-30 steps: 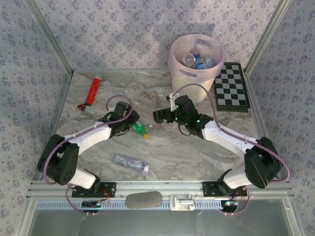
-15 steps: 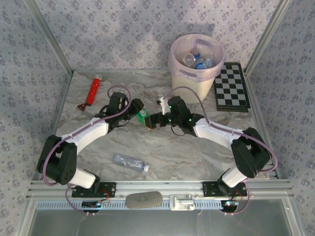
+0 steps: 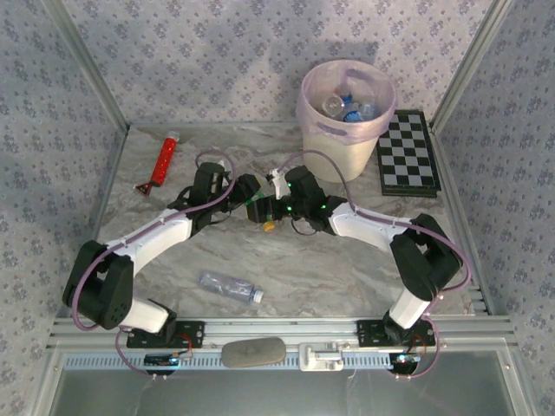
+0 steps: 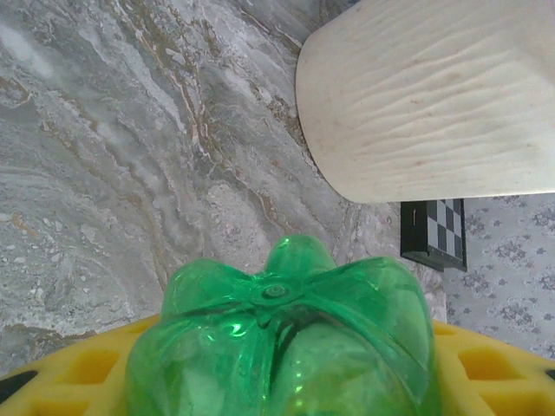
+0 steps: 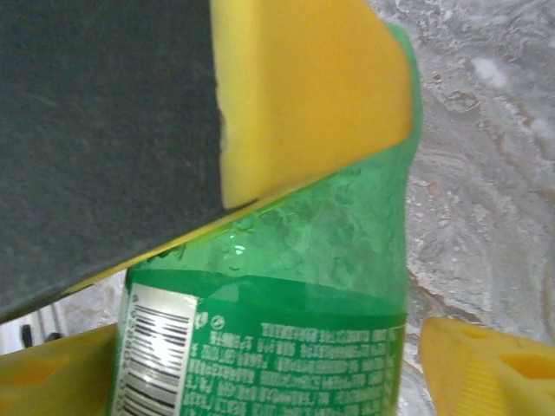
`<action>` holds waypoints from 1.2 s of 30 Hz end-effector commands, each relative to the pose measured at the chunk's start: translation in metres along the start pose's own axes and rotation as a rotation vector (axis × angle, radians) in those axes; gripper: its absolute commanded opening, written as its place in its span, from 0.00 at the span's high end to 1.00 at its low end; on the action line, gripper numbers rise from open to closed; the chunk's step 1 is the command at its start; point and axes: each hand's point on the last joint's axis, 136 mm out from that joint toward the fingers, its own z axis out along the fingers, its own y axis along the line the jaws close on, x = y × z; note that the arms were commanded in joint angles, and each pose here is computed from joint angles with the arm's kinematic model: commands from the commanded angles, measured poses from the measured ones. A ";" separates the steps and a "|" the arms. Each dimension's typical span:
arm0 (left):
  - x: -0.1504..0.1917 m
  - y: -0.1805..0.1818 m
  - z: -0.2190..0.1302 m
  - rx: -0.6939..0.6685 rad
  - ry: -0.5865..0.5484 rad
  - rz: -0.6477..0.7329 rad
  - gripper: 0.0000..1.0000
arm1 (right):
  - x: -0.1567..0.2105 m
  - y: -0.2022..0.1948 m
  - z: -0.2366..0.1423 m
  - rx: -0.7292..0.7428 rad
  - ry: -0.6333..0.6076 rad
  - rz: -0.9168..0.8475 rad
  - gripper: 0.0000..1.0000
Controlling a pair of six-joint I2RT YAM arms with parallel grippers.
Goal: Put the plastic bottles in the bin
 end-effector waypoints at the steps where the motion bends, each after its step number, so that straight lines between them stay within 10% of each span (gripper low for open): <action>1: 0.001 -0.019 -0.007 0.076 0.004 0.019 0.53 | -0.014 0.007 0.002 -0.026 -0.027 -0.008 0.28; 6: 0.001 -0.017 -0.009 0.079 -0.002 0.011 0.48 | -0.015 0.003 -0.001 -0.025 -0.030 -0.002 0.44; 12: -0.009 -0.015 -0.016 0.067 -0.035 0.012 0.00 | -0.018 -0.001 -0.007 0.003 -0.044 -0.006 0.47; 21: -0.051 0.032 -0.059 -0.105 -0.218 -0.005 0.00 | -0.038 -0.031 -0.038 0.147 -0.081 -0.047 0.48; 36: -0.042 0.086 -0.084 -0.220 -0.311 -0.089 0.00 | -0.194 -0.062 -0.209 0.517 -0.509 -0.172 0.49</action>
